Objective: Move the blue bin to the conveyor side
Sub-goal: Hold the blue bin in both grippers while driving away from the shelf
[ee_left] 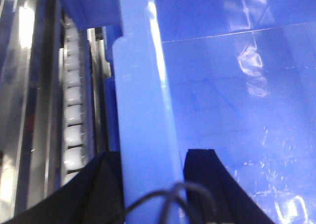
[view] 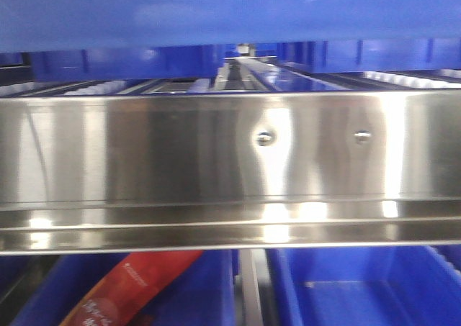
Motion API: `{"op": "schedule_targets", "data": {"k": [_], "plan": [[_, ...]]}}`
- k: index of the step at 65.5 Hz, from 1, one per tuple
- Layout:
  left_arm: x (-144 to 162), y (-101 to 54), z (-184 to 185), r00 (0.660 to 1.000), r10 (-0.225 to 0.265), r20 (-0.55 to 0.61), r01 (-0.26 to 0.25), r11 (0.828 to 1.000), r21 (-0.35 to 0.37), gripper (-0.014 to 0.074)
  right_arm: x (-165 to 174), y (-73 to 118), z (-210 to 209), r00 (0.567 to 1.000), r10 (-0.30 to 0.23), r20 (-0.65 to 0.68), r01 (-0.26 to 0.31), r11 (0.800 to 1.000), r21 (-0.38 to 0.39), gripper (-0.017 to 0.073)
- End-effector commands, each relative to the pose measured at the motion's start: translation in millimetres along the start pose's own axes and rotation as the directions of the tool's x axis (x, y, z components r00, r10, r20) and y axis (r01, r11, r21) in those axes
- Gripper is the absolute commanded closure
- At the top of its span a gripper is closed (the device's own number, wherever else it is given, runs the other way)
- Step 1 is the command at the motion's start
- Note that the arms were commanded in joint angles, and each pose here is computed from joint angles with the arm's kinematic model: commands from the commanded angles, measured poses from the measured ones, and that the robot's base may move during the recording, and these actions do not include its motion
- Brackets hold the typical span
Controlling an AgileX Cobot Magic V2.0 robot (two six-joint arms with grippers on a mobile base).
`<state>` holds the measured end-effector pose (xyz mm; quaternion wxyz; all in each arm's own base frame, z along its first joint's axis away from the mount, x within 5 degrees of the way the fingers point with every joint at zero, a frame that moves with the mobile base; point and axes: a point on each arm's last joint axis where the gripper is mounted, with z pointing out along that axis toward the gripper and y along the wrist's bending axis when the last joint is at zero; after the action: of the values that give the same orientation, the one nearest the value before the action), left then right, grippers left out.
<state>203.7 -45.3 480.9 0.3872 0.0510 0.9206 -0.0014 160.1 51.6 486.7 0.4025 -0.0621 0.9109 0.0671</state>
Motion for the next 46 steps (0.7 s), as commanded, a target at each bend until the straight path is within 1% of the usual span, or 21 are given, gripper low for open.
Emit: {"op": "schedule_targets", "data": {"k": [1, 46], "plan": [[-9.9, -12.3, -12.3, 0.992, -0.011, 0.129, -0.004, 0.992, 0.123, 0.0613, -6.4, 8.5, -10.7, 0.994, 0.008, 0.108, 0.003, 0.995, -0.103, 0.0638], [-9.9, -12.3, -12.3, 0.992, -0.011, 0.129, -0.004, 0.992, 0.123, 0.0613, -6.4, 8.5, -10.7, 0.994, 0.008, 0.108, 0.003, 0.995, -0.103, 0.0638]]}}
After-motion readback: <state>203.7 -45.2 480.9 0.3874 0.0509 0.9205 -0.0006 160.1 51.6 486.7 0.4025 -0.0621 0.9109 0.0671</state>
